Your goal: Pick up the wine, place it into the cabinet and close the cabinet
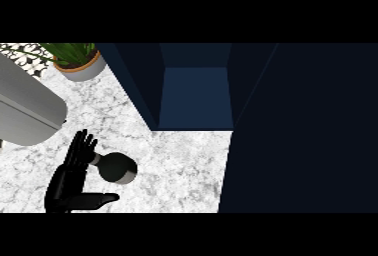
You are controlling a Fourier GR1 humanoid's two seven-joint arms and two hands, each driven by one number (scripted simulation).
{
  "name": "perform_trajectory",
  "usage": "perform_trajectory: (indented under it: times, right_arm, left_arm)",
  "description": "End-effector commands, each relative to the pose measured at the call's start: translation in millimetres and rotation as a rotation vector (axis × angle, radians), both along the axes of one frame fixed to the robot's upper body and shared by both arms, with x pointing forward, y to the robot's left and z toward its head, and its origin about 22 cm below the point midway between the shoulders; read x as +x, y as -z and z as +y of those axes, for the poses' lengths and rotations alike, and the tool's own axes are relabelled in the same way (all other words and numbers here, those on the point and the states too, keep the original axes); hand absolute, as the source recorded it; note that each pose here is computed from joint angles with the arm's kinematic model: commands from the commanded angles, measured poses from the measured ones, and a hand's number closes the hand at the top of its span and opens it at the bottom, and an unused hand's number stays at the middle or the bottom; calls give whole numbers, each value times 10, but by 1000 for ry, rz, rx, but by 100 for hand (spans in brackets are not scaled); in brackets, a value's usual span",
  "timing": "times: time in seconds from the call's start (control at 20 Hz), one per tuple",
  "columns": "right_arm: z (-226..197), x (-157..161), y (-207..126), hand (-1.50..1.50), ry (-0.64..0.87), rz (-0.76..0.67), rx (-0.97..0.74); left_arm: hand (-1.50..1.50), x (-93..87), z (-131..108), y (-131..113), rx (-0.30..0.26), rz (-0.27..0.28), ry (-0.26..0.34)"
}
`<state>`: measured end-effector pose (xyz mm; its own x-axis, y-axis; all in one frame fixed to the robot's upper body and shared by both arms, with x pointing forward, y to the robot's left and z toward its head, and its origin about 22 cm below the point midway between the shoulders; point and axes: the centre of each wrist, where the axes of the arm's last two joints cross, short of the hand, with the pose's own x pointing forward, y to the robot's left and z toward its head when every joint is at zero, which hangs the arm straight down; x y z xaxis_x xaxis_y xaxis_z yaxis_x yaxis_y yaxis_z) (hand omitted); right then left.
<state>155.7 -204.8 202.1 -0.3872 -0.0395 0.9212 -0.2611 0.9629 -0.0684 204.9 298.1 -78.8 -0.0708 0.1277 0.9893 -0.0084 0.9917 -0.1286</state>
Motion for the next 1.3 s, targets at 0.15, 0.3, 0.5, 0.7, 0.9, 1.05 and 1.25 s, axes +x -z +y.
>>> perform_trajectory:
  times: [0.15, 0.3, 0.5, 0.7, 0.9, 1.05, 1.25]
  right_arm:
    - [-94, -102, -58, -150, -18, -20, 32]
    - [-15, -132, -173, -150, -14, -28, 18]
    - [-74, -95, -169, -150, -20, -19, 23]
    - [64, -219, -97, -150, -38, -23, 46]
    - [-81, -181, -105, -150, -33, -27, 34]
    - [-24, -222, -118, -150, -38, -23, 12]
    - [-108, -197, -114, -150, -32, -30, 17]
  left_arm:
    - [-150, -13, -21, 449, -24, 30, 22]
    - [-150, 19, -53, 620, -40, 21, 39]
    - [-150, -47, -125, 772, -75, 61, 46]
    - [-150, -44, 117, 806, -166, 51, 49]
    - [-150, 120, -235, 847, -188, 53, 63]
    - [-150, 213, -168, 842, -193, 34, 76]
    - [-150, 178, -137, 825, -185, 2, 99]
